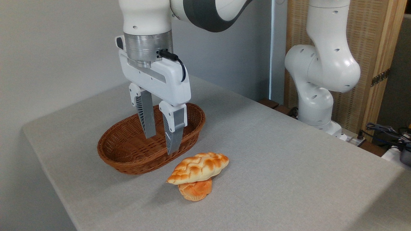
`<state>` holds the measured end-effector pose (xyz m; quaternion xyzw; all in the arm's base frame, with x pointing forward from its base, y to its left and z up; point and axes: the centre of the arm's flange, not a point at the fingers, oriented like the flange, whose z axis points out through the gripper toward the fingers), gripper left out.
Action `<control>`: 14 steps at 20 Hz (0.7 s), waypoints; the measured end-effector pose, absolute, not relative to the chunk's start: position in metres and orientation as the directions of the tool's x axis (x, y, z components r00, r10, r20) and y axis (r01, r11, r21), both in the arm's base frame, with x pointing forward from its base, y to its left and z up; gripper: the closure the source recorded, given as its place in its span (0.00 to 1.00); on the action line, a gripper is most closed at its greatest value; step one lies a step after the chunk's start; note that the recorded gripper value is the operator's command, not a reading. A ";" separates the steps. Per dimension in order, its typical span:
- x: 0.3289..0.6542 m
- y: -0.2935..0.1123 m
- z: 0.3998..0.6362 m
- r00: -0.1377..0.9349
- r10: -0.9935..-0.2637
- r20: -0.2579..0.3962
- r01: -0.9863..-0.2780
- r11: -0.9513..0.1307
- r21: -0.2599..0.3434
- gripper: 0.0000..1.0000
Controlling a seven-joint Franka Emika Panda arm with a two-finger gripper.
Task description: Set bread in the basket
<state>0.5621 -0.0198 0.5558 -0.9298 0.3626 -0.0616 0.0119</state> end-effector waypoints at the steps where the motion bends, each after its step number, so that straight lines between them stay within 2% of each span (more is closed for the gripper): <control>1: 0.562 -0.020 0.556 0.729 -0.676 0.105 -0.673 -0.737 -0.068 0.00; 14: 0.562 -0.018 0.556 0.732 -0.674 0.105 -0.671 -0.739 -0.067 0.00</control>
